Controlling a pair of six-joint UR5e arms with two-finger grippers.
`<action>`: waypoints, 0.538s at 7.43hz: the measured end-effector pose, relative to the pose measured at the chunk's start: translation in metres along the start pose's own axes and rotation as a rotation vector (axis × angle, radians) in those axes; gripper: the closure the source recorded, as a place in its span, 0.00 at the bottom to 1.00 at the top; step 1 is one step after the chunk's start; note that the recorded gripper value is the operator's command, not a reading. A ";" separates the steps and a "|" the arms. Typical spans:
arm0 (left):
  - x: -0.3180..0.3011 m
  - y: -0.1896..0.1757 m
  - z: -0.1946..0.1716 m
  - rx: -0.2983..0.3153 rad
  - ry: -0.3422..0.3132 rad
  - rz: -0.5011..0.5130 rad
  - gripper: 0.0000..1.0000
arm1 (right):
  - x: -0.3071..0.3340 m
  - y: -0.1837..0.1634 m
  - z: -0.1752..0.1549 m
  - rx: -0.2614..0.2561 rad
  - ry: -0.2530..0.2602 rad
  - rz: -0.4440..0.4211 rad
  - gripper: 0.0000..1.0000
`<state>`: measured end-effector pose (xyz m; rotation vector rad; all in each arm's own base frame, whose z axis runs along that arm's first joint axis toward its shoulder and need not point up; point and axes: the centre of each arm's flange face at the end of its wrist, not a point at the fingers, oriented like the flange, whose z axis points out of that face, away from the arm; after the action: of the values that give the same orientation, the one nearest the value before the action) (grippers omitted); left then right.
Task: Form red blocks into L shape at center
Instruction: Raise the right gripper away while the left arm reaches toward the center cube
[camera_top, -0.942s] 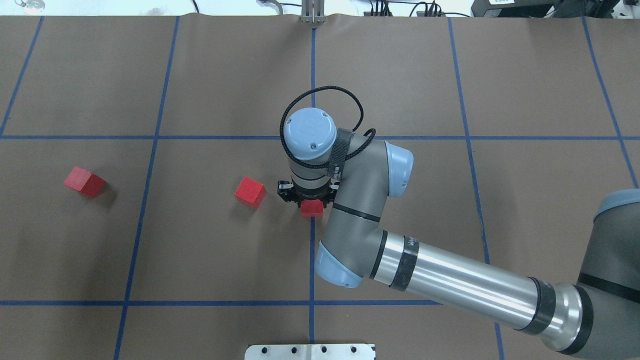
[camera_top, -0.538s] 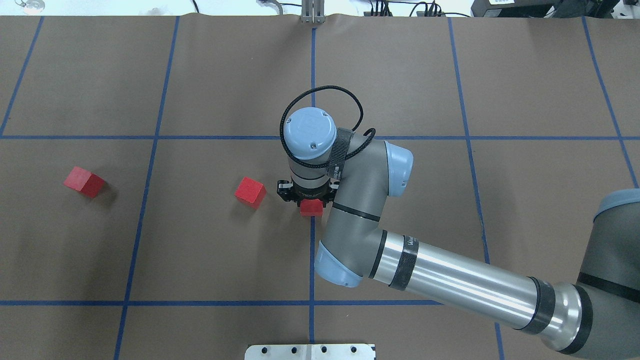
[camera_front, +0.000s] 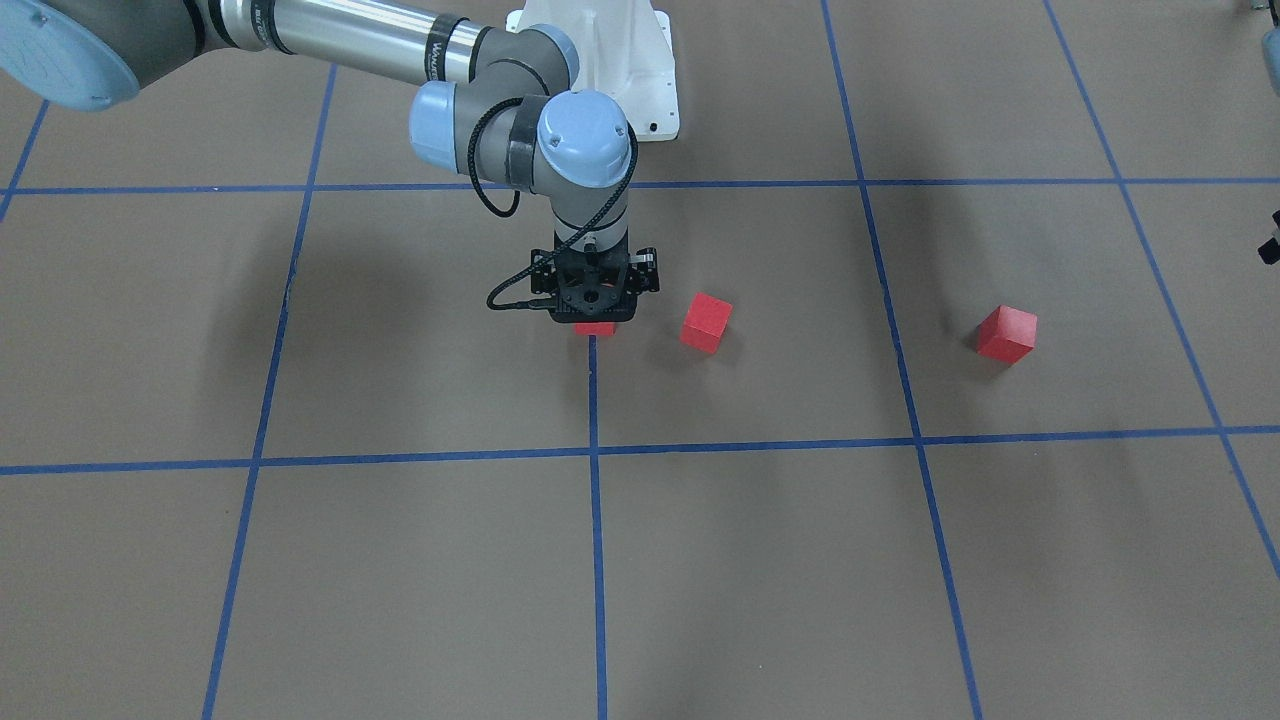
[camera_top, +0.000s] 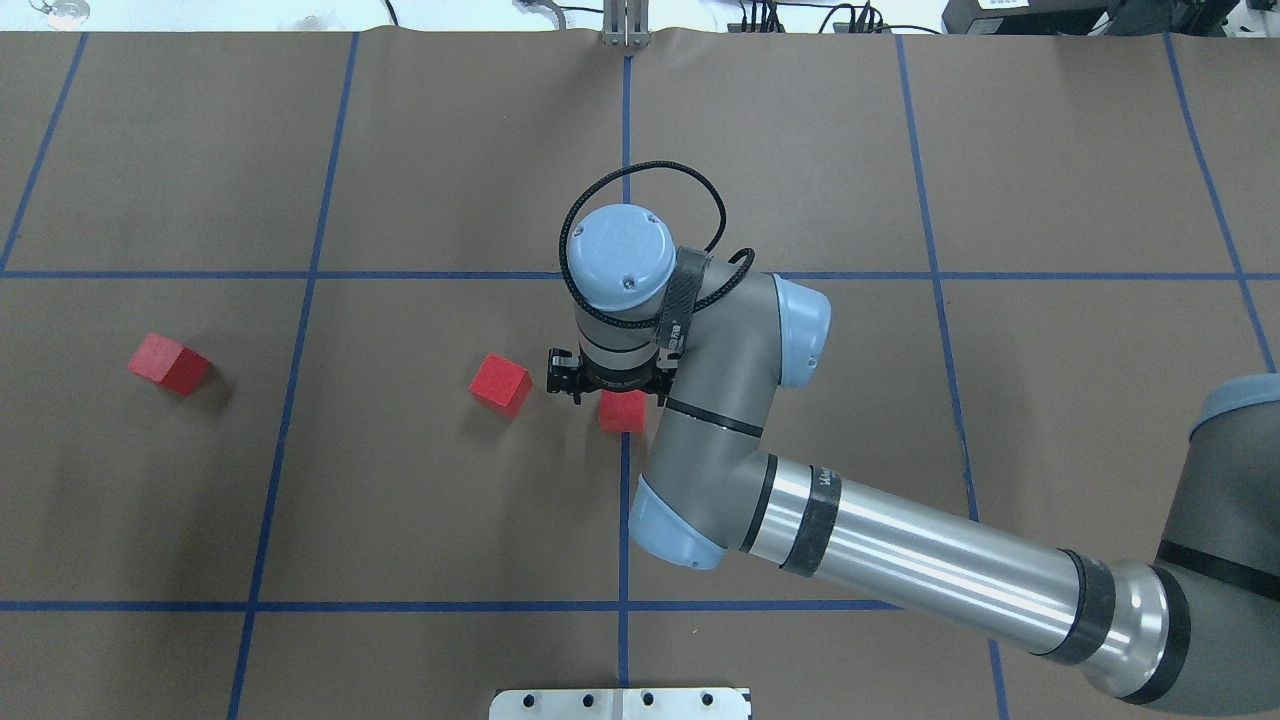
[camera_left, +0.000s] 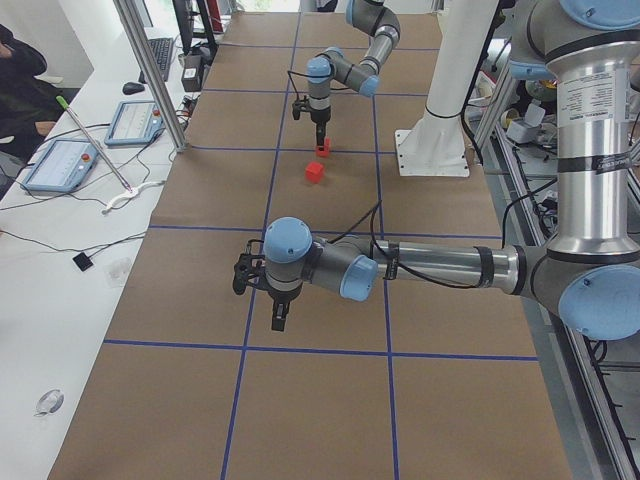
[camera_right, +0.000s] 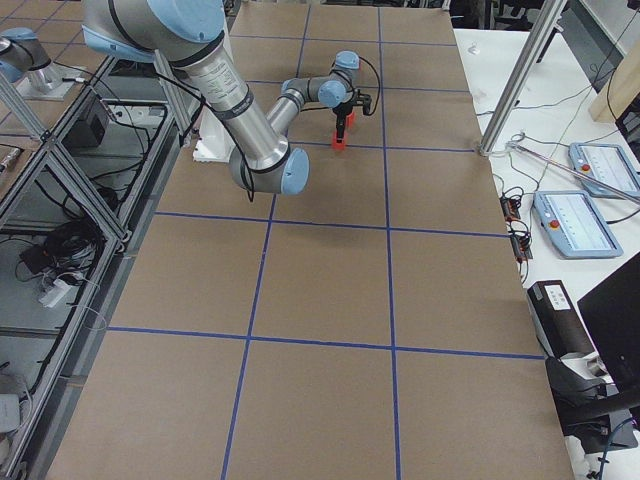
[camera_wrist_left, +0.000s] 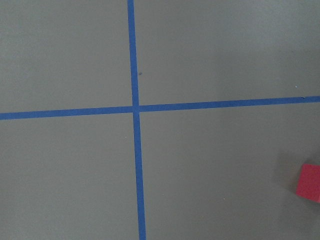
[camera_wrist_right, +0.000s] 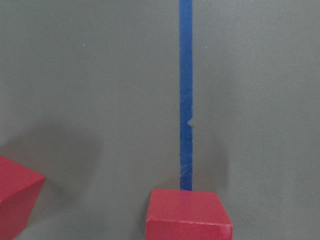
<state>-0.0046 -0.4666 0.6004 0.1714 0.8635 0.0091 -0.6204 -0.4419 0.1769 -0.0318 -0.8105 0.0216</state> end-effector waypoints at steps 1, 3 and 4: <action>0.025 -0.003 0.013 0.007 0.023 0.015 0.00 | 0.014 -0.014 -0.023 -0.001 -0.032 0.018 0.00; 0.087 -0.001 0.039 0.048 0.113 0.031 0.00 | 0.099 -0.045 -0.070 -0.013 -0.092 0.031 0.00; 0.130 -0.003 0.053 0.050 0.169 0.035 0.00 | 0.154 -0.053 -0.085 -0.013 -0.101 0.008 0.00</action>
<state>0.1203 -0.4673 0.5354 0.2352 1.0301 0.0349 -0.4523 -0.4919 0.2319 -0.0468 -0.9120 0.0260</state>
